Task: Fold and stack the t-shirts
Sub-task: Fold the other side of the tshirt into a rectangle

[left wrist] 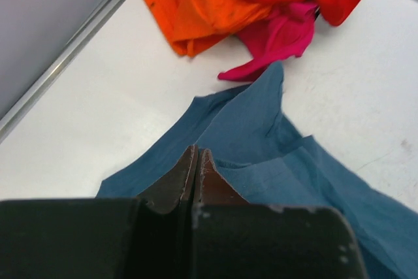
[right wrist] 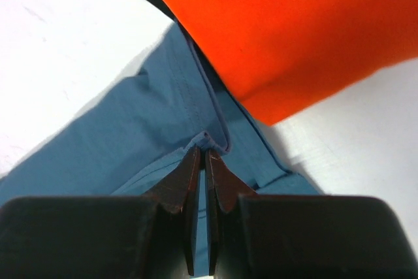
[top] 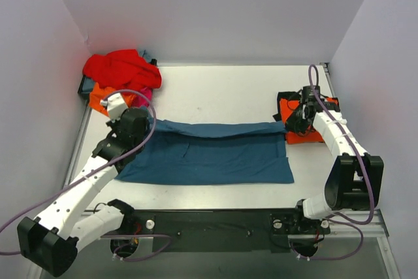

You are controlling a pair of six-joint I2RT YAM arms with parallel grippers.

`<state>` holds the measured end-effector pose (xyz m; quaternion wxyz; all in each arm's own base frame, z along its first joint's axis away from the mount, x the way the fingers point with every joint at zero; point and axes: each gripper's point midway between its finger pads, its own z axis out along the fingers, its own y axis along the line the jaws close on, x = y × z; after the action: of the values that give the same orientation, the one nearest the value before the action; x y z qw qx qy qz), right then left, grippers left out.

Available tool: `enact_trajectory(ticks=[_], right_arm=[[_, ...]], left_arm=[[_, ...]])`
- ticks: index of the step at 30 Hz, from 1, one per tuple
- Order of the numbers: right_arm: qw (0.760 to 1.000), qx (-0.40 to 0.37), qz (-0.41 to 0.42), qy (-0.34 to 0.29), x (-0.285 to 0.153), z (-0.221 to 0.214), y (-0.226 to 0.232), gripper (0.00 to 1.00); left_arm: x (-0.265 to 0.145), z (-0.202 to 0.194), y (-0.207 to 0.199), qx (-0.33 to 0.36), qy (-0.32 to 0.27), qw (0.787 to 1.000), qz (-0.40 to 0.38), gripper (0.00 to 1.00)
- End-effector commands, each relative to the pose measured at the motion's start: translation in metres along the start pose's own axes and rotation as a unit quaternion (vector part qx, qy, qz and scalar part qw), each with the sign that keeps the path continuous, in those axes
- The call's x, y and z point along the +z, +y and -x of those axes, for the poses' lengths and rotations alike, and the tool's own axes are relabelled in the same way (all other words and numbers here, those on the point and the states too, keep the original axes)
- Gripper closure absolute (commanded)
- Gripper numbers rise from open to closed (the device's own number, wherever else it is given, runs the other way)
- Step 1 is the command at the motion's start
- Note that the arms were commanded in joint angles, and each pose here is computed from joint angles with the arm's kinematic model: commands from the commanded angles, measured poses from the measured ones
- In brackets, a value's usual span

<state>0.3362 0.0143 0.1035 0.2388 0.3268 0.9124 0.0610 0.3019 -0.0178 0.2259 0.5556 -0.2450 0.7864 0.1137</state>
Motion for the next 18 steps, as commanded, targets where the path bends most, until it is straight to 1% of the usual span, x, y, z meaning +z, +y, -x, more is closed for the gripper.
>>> enact_trajectory(ticks=[1, 8, 9, 10, 12, 13, 14, 16, 17, 18], right_arm=[[1.000, 0.021, -0.019, 0.011, 0.001, -0.024, -0.023, 1.00], [0.997, 0.027, -0.060, 0.039, 0.027, -0.059, -0.054, 1.00], [0.996, 0.027, -0.071, 0.047, 0.032, -0.063, -0.059, 1.00], [0.996, 0.025, -0.076, 0.049, 0.035, -0.065, -0.061, 0.99], [0.996, 0.025, -0.075, 0.041, 0.034, -0.063, -0.061, 0.96], [0.996, 0.023, -0.074, 0.032, 0.033, -0.059, -0.061, 0.89], [0.997, 0.019, -0.065, 0.020, 0.028, -0.054, -0.057, 0.74], [0.997, -0.005, -0.071, -0.014, 0.019, -0.045, -0.052, 0.51], [0.997, -0.023, -0.070, -0.029, 0.015, -0.042, -0.044, 0.45], [0.996, -0.035, -0.064, -0.044, 0.007, -0.035, -0.035, 0.44]], left_arm=[[-0.012, -0.036, 0.028, -0.040, 0.033, 0.999, 0.018, 1.00], [-0.021, -0.120, 0.040, -0.081, 0.130, 0.988, -0.006, 1.00], [-0.022, -0.125, 0.040, -0.089, 0.137, 0.986, -0.008, 1.00], [-0.024, -0.140, 0.039, -0.094, 0.158, 0.983, -0.014, 1.00], [-0.029, -0.155, 0.039, -0.107, 0.180, 0.978, -0.018, 1.00], [-0.031, -0.159, 0.041, -0.116, 0.186, 0.976, -0.015, 1.00], [-0.034, -0.165, 0.041, -0.114, 0.194, 0.974, -0.019, 1.00], [-0.037, -0.166, 0.043, -0.123, 0.194, 0.973, -0.019, 1.00], [-0.040, -0.166, 0.045, -0.126, 0.195, 0.972, -0.019, 1.00], [-0.041, -0.164, 0.044, -0.127, 0.193, 0.973, -0.023, 1.00]])
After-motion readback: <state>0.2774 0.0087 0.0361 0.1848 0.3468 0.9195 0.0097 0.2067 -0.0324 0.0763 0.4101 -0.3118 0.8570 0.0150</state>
